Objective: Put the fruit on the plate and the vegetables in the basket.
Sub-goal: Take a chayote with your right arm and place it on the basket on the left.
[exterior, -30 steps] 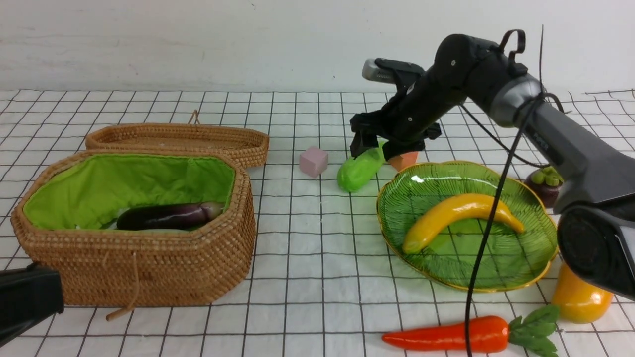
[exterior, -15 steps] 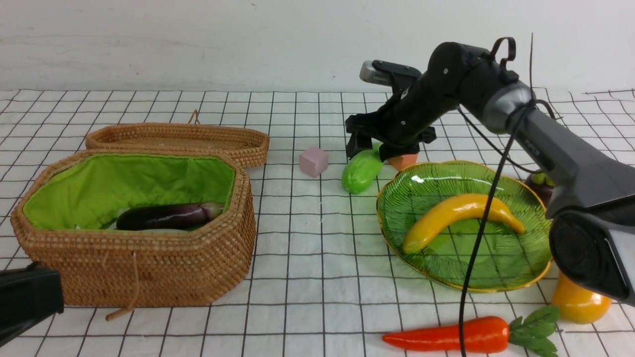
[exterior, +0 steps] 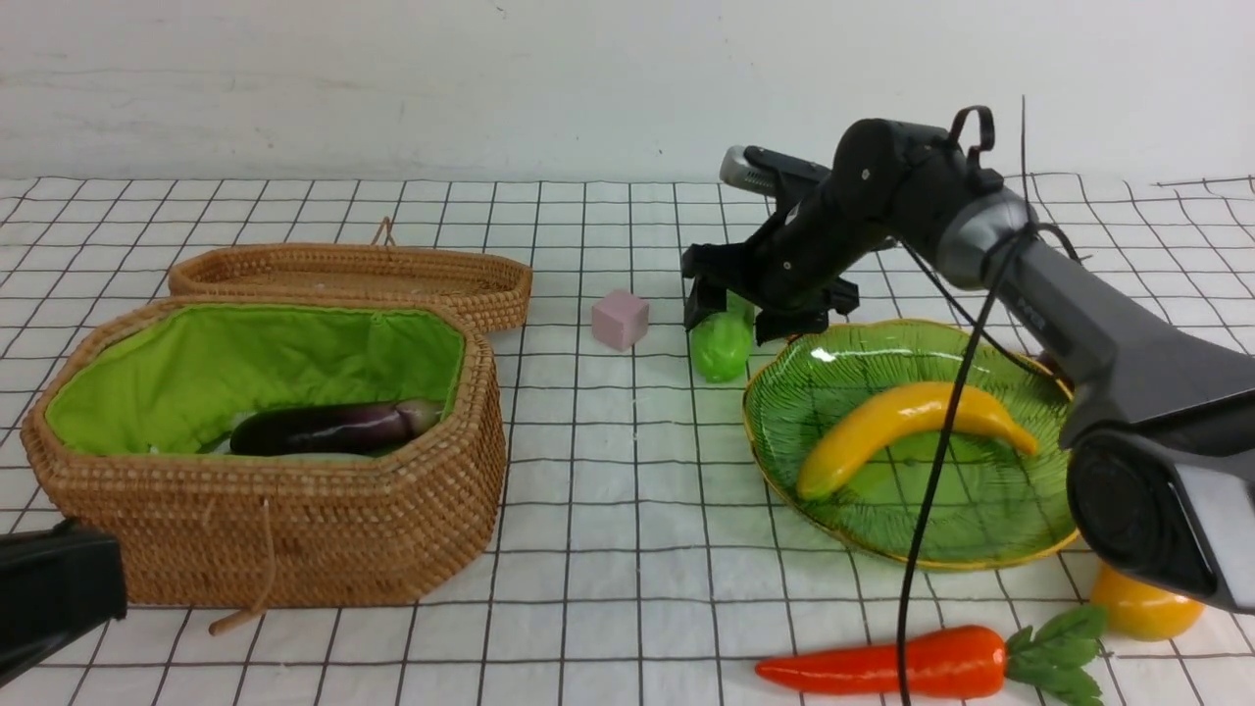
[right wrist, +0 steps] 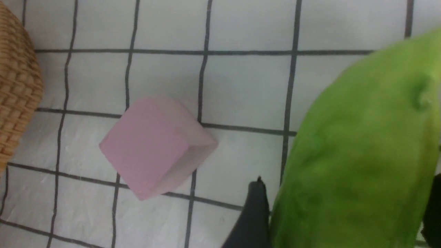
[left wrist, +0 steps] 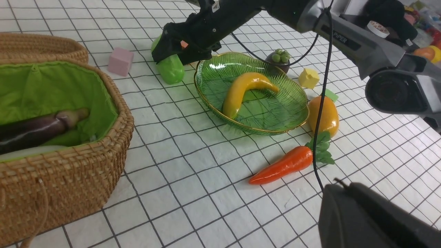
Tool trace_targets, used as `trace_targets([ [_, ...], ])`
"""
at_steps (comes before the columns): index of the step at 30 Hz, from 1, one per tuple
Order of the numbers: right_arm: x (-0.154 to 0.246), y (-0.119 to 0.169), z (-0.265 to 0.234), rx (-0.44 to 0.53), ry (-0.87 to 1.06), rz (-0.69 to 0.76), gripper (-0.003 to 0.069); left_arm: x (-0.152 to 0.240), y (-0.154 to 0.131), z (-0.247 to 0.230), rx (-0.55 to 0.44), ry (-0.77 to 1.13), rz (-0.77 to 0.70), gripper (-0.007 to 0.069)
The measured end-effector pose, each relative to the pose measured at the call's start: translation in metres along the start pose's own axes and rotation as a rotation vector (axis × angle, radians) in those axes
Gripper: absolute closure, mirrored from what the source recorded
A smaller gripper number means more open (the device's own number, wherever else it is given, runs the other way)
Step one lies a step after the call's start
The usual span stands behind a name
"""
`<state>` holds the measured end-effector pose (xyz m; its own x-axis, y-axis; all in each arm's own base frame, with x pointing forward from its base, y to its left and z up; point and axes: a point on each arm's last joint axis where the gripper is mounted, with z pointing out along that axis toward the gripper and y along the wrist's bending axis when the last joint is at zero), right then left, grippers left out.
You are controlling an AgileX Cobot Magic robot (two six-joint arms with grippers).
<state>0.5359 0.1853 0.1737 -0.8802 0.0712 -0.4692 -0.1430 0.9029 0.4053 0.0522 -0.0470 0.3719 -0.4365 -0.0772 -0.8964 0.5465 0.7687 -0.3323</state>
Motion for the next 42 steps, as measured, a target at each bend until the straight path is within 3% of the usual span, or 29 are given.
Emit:
trace_targets([
  [7, 0.002, -0.001, 0.005, 0.0, 0.002, 0.001, 0.0048, 0.0, 0.0, 0.0, 0.0, 0.0, 0.0, 0.0631],
  [15, 0.001, -0.003, 0.008, 0.004, -0.016, -0.025, 0.0187, 0.0, 0.0, 0.0, 0.0, 0.0, 0.0, 0.063],
  [23, -0.004, 0.003, 0.002, -0.039, -0.047, -0.012, 0.0187, 0.0, 0.0, 0.0, 0.0, 0.0, 0.0, 0.0626],
  [27, -0.014, 0.018, -0.03, -0.06, -0.073, -0.062, 0.0187, 0.0, 0.0, 0.0, -0.001, 0.0, 0.002, 0.0626],
  [33, -0.028, 0.062, -0.137, -0.134, -0.098, -0.223, 0.0187, -0.001, 0.003, 0.0, -0.031, -0.009, 0.039, 0.0626],
  [42, -0.019, 0.088, -0.228, -0.121, -0.112, -0.328, 0.0187, 0.001, 0.004, 0.0, -0.047, 0.008, 0.1, 0.0624],
])
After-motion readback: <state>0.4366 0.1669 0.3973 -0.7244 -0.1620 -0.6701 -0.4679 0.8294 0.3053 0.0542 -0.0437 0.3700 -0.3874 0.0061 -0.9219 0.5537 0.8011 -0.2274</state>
